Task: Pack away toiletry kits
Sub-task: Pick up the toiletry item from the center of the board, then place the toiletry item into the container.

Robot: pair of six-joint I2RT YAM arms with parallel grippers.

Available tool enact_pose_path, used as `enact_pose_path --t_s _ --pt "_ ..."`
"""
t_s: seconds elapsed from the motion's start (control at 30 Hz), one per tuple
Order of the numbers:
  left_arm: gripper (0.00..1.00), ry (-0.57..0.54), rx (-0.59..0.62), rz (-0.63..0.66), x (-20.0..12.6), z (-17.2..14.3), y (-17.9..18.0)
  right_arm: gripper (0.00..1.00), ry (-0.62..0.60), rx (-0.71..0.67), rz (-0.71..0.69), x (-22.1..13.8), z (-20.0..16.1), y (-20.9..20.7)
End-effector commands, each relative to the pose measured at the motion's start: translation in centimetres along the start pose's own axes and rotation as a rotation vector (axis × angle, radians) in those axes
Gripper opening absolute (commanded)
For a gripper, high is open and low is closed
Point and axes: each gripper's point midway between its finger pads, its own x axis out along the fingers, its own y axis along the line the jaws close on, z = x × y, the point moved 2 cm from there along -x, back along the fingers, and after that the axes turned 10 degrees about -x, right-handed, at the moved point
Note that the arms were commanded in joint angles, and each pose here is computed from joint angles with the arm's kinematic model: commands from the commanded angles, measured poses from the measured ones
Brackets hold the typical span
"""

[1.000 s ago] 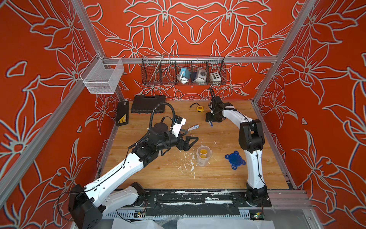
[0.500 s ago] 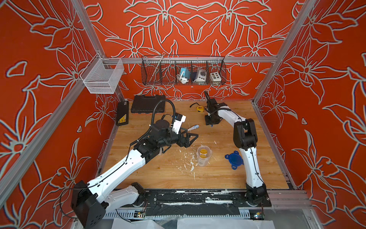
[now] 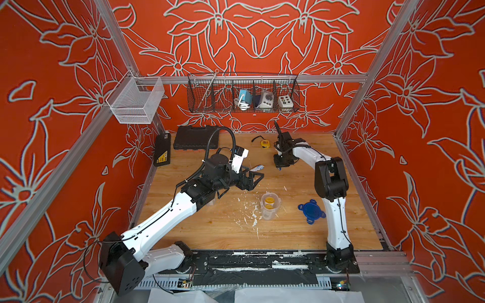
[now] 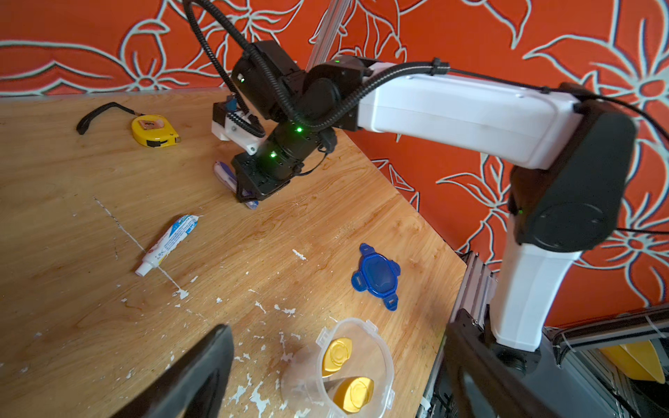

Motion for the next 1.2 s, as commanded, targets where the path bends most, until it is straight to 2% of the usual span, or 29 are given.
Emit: enact_pose_path --t_s 0.0,0.13,0.27,0.4,0.57,0.7,0.87,1.0,1.17 --pt "0.88 -0.002 -0.043 0.048 0.1 0.4 1.2 0.06 -0.148 -0.070 0.042 -4.0 2.3 0.9" --pt "0.87 0.040 -0.159 0.062 0.7 0.9 2.3 0.03 -0.233 -0.131 0.042 -7.5 1.8 1.4" --pt "0.87 0.068 -0.218 -0.005 1.1 2.3 1.0 0.03 -0.417 -0.210 0.100 -13.4 1.0 3.4" --pt "0.88 0.057 -0.281 -0.094 1.4 3.8 -0.7 0.04 -0.544 -0.264 0.146 -18.7 -1.4 5.4" --pt "0.89 0.075 -0.400 -0.220 2.3 4.5 -2.2 0.04 -0.614 -0.322 0.197 -23.6 -5.3 7.7" --pt "0.90 0.072 -0.373 -0.235 2.5 5.3 -3.1 0.06 -0.633 -0.329 0.264 -25.5 -8.3 9.6" --pt "0.91 0.134 -0.353 -0.198 3.9 4.1 -3.9 0.07 -0.661 -0.323 0.318 -26.8 -10.8 11.5" --pt "0.91 0.138 -0.349 -0.168 4.9 3.8 -3.6 0.06 -0.624 -0.333 0.325 -26.1 -12.2 12.3" --pt "0.88 0.177 -0.362 -0.068 7.4 3.0 -1.9 0.06 -0.622 -0.337 0.328 -26.1 -12.7 12.6"
